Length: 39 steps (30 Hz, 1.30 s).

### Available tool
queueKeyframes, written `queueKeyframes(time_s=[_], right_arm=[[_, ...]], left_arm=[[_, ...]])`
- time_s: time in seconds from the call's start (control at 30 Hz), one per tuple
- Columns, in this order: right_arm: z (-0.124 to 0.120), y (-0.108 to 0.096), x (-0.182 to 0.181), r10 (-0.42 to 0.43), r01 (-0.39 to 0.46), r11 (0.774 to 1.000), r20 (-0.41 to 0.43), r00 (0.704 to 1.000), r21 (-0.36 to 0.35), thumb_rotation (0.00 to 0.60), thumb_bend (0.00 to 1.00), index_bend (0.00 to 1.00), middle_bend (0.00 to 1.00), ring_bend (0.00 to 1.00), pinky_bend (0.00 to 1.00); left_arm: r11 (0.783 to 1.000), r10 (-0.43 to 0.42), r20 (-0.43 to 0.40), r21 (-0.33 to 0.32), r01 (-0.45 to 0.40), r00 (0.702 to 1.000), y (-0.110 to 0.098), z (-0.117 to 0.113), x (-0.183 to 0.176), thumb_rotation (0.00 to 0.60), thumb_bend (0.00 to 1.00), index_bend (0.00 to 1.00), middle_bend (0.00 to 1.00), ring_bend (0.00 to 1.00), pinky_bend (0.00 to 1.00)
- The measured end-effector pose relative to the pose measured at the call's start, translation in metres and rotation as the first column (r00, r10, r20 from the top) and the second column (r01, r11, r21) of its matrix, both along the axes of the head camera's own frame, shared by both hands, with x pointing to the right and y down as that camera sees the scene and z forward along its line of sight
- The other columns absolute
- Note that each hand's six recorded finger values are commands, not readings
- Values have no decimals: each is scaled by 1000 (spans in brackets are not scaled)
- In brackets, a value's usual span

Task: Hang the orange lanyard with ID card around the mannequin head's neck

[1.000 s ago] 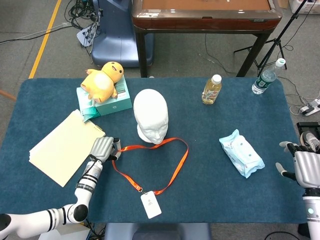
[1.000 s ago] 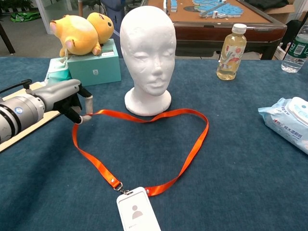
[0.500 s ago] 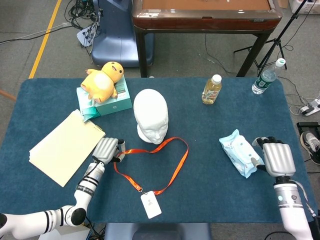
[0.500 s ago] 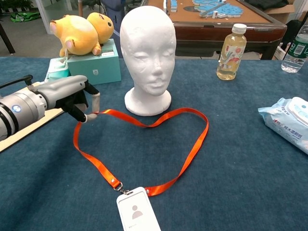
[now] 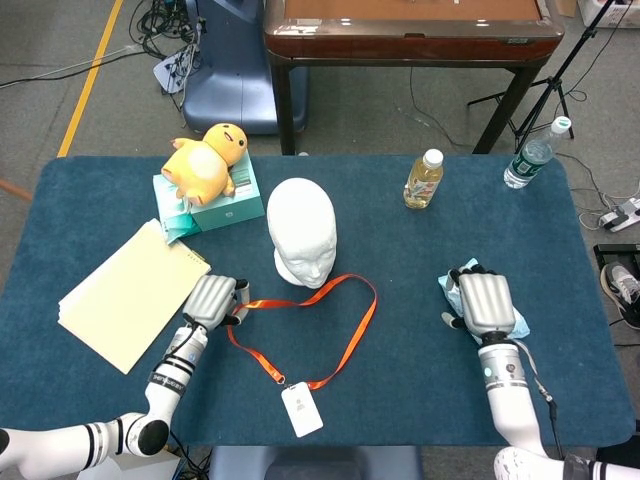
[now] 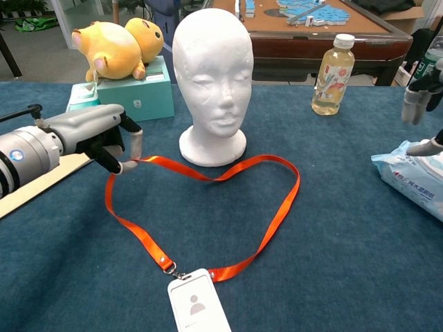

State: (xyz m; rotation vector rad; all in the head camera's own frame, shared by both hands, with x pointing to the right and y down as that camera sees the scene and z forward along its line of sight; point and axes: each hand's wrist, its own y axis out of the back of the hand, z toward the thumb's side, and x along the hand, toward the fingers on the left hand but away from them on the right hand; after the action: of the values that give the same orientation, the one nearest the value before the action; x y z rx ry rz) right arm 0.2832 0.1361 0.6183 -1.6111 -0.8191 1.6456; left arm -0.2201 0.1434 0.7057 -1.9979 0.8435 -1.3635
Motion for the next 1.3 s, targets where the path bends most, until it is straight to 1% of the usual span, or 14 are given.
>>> queueKeyframes(time_s=[0.2, 0.5, 0.63, 0.8, 1.3], right_arm=[[15, -4, -24, -2, 1, 999, -11, 1000, -39, 600, 74, 505, 443, 304, 410], [38, -8, -63, 1, -3, 997, -26, 1000, -78, 600, 64, 519, 452, 303, 410], [48, -10, -77, -6, 1, 997, -59, 998, -78, 600, 58, 519, 452, 303, 410], [60, -12, -92, -9, 1, 997, -106, 994, -82, 600, 17, 519, 453, 304, 410], [90, -25, -134, -17, 1, 996, -195, 981, -84, 600, 0, 521, 454, 304, 410]], left_arm=[[1000, -2, 0, 6, 2, 1000, -1, 0, 0, 600, 358, 685, 1000, 1000, 1000], [1000, 6, -3, 10, -6, 1000, 0, -2, 0, 600, 358, 686, 1000, 1000, 1000], [1000, 7, -6, 12, -7, 1000, 0, -3, 0, 600, 358, 687, 1000, 1000, 1000], [1000, 10, -10, 13, -10, 1000, 1, -5, 0, 600, 358, 688, 1000, 1000, 1000], [1000, 18, -26, 11, -18, 999, 1, -8, 4, 600, 358, 692, 1000, 1000, 1000]])
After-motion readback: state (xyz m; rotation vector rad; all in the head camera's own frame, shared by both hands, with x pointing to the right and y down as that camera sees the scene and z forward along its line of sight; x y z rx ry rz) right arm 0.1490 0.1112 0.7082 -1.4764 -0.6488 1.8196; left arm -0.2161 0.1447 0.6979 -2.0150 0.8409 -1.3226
